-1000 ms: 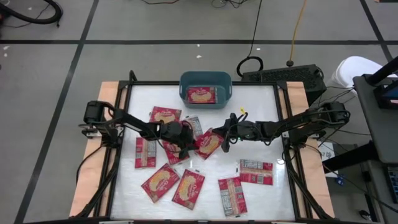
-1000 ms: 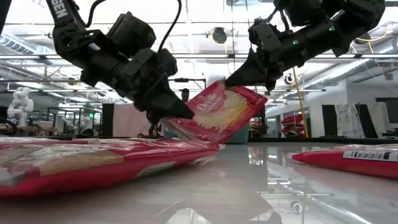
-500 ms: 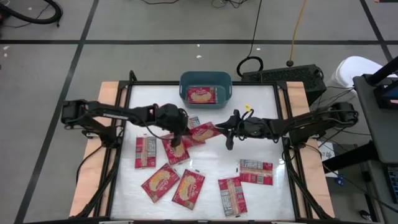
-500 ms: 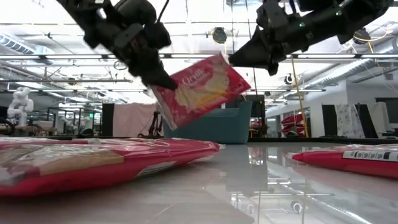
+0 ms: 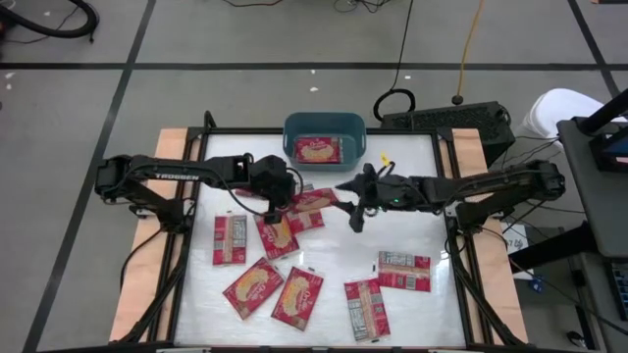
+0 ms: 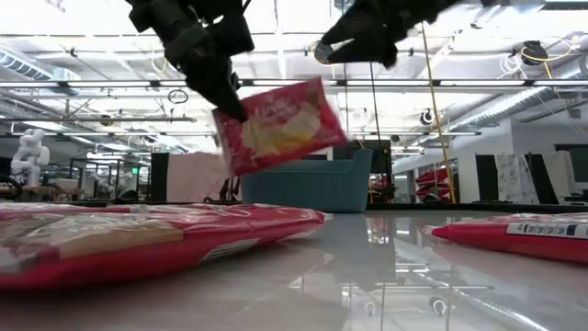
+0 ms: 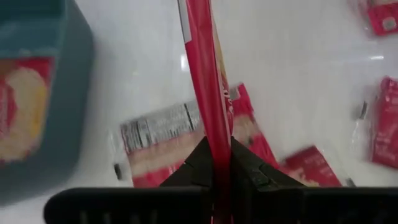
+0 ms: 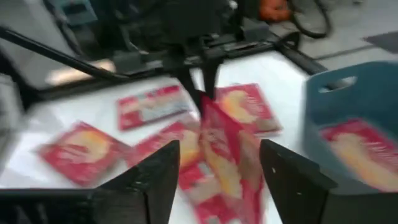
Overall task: Sort popcorn bags into baskets
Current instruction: Put the red popcorn bag into the green bin
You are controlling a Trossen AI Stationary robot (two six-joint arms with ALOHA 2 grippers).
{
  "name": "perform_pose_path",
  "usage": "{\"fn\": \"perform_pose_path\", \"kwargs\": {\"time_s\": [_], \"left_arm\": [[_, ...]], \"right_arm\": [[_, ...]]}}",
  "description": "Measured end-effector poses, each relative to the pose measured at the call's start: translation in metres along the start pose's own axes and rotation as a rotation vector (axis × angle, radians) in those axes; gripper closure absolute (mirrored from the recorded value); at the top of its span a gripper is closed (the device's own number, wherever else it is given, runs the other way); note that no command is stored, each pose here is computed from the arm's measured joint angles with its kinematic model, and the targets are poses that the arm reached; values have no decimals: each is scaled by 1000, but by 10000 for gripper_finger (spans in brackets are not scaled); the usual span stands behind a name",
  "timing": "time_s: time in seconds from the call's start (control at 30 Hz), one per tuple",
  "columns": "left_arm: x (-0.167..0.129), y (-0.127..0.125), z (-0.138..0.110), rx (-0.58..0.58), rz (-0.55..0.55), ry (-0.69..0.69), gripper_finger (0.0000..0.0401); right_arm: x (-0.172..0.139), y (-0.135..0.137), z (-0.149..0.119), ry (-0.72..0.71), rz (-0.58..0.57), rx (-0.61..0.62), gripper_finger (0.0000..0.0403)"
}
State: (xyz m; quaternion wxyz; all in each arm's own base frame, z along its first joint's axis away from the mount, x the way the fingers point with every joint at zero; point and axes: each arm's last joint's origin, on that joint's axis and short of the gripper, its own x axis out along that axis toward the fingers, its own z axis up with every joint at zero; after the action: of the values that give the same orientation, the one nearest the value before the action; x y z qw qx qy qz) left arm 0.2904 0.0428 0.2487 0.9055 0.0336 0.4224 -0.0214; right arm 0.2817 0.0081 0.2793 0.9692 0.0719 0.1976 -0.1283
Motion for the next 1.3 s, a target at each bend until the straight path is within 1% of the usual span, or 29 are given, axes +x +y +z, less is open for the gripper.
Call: {"fn": "perform_pose_path", "kwargs": {"time_s": [0.07,0.13,0.2,0.23,0.33,0.4,0.5,0.57,0.63,0.7,0.87,0.93,0.97,1.03,1.13,1.2,1.3], "left_arm": [[0,-1,-1,11,7,12,377],[1,-1,-2,14,13,21,375],[0,-2,-1,21,28,20,376],[0,-2,-1,29,34,23,378],[1,-5,-1,49,43,34,379],[1,-7,-1,62,43,32,378],[1,-10,-1,89,59,44,374],[2,-11,-1,96,65,49,374],[2,-11,-1,97,73,48,375],[2,-11,-1,97,75,47,375],[2,-9,-1,84,88,45,366],[2,-8,-1,55,92,44,361],[1,-8,-1,31,94,43,357],[1,-6,-2,-27,97,45,343],[1,-6,-2,-91,127,49,303],[-2,-4,-3,-144,192,48,268],[-12,-3,-4,-224,301,41,215]], "right_arm": [[4,1,15,69,-37,-49,179],[11,3,31,96,-50,-82,177],[21,2,37,136,-64,-136,177],[28,2,38,156,-66,-159,177],[50,-4,32,237,-2,-172,177],[63,-10,28,264,-3,-165,177],[77,-16,20,301,-15,-193,178],[84,-18,14,328,21,-210,186],[87,-18,11,346,49,-212,205],[88,-19,10,353,50,-220,235],[86,-19,12,351,56,-257,333],[84,-19,13,341,63,-277,375],[83,-20,14,339,64,-287,387],[83,-22,15,336,59,-292,390],[84,-26,15,338,48,-286,377],[84,-29,16,339,40,-281,375],[84,-33,17,338,30,-277,385]]}}
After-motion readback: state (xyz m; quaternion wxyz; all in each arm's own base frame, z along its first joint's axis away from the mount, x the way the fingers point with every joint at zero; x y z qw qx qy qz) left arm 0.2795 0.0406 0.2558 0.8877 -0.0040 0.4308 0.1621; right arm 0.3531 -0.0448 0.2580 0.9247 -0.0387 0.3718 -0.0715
